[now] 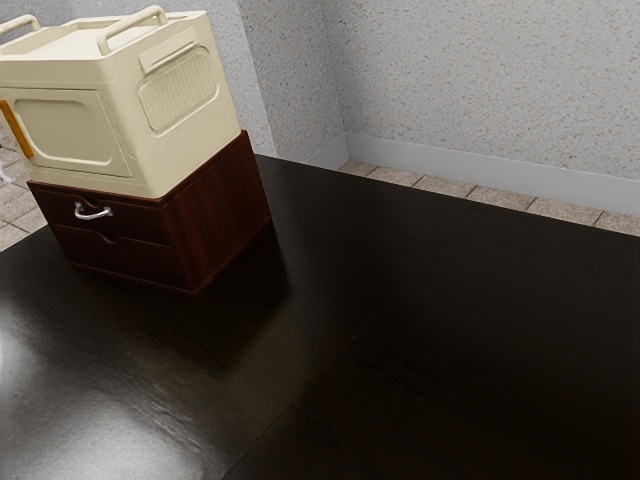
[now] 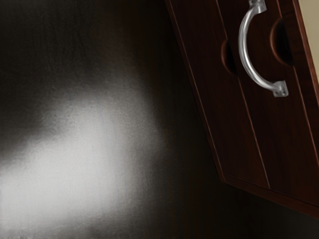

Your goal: Pull the drawer handle with one arm to open the drawer

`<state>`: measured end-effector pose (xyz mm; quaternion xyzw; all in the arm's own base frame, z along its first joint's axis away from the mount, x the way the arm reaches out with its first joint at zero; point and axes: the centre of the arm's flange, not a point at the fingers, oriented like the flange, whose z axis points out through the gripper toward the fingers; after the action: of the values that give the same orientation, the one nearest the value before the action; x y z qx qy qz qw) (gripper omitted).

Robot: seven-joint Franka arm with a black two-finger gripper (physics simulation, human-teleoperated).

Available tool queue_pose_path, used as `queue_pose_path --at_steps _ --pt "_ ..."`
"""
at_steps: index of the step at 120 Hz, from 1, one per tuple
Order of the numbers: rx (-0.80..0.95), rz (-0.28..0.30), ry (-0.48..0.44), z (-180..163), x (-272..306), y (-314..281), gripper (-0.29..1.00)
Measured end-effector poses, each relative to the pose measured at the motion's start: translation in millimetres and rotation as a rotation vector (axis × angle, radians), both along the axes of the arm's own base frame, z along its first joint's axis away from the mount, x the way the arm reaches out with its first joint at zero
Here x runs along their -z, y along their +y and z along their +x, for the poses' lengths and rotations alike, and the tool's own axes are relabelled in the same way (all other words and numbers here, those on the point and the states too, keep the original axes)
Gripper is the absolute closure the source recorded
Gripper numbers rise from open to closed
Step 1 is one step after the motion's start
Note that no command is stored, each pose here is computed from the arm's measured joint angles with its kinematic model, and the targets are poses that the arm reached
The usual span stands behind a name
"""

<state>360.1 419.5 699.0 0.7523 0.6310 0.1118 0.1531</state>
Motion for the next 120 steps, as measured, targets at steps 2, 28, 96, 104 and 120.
queue_pose_path --at_steps 2,28,96,104,120 --pt "-0.005 0.000 0.011 5 4 -1 0.00" --pt "-0.059 0.002 0.066 47 21 -19 0.00" --pt "-0.387 -0.058 -0.097 29 66 58 0.01" --pt "-0.412 -0.063 -0.112 34 82 66 0.02" --pt "-0.421 -0.061 -0.133 39 100 71 0.06"
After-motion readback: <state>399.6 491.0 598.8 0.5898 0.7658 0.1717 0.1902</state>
